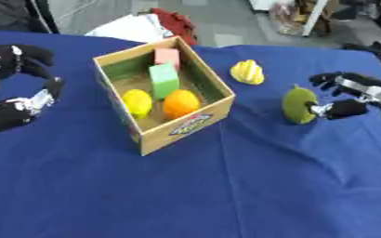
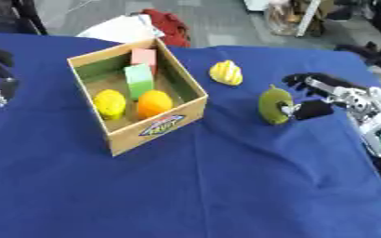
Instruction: Pick up objects on the table and place them in the box.
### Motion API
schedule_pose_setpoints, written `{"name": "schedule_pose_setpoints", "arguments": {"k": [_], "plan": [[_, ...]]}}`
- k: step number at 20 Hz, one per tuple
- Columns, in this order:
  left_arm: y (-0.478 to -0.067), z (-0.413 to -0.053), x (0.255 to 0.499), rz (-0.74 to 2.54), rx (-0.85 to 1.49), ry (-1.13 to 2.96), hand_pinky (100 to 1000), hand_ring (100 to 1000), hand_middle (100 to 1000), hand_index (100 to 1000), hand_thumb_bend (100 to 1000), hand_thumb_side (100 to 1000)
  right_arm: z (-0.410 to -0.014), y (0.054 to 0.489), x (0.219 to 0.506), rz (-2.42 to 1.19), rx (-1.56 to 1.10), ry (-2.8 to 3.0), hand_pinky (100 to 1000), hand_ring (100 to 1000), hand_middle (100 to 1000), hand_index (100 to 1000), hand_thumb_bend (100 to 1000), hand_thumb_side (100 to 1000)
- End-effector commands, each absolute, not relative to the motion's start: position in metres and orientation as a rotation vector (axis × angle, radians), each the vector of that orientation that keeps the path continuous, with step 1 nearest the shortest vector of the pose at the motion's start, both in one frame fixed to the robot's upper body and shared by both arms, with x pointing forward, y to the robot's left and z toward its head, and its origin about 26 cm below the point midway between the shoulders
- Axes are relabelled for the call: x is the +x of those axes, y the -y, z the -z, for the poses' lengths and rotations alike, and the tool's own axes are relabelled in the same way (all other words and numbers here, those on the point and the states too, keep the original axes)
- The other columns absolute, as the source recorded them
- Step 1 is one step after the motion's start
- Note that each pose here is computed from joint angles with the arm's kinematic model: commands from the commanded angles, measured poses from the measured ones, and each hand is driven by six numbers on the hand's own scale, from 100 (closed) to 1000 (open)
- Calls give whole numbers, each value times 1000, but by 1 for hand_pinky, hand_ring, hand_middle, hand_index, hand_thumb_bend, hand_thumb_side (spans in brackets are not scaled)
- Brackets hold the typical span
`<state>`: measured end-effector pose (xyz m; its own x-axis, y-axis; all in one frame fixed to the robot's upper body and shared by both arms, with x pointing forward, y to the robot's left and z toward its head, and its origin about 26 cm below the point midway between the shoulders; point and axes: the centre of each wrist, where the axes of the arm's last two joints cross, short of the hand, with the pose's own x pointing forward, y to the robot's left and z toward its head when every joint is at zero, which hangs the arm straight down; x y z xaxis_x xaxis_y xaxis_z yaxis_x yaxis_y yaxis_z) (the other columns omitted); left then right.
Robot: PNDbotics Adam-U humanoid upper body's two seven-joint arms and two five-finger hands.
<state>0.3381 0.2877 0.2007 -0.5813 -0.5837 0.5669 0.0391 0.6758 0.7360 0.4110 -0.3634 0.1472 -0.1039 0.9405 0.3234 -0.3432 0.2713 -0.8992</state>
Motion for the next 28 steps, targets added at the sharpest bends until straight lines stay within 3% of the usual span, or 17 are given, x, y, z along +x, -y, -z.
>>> {"name": "schedule_pose_setpoints", "arguments": {"k": [1,6,12,15,18,28], "plan": [[-290,-209,337,929,445,2040,719,621,650,781,312,490,-154,371,417,-1226,-706,1172,825,889,849,932,164,412],[-290,-208,337,927,443,2038,719,621,651,781,309,491,-147,369,425,-1200,-760,1169,778,821,731,848,133,337],[-290,-208,337,925,441,2038,719,620,651,781,304,492,-145,366,430,-1170,-891,1223,682,669,450,549,100,108],[-291,-207,337,922,442,2037,719,620,650,781,303,491,-151,363,429,-1155,-954,1282,629,592,322,428,100,100],[-291,-207,337,916,442,2037,719,620,650,781,301,491,-167,357,428,-1133,-1018,1372,593,548,273,385,100,100],[-290,-207,336,908,436,2045,719,619,651,780,298,484,-242,309,426,-1096,-1065,1712,547,505,256,374,100,100]]}}
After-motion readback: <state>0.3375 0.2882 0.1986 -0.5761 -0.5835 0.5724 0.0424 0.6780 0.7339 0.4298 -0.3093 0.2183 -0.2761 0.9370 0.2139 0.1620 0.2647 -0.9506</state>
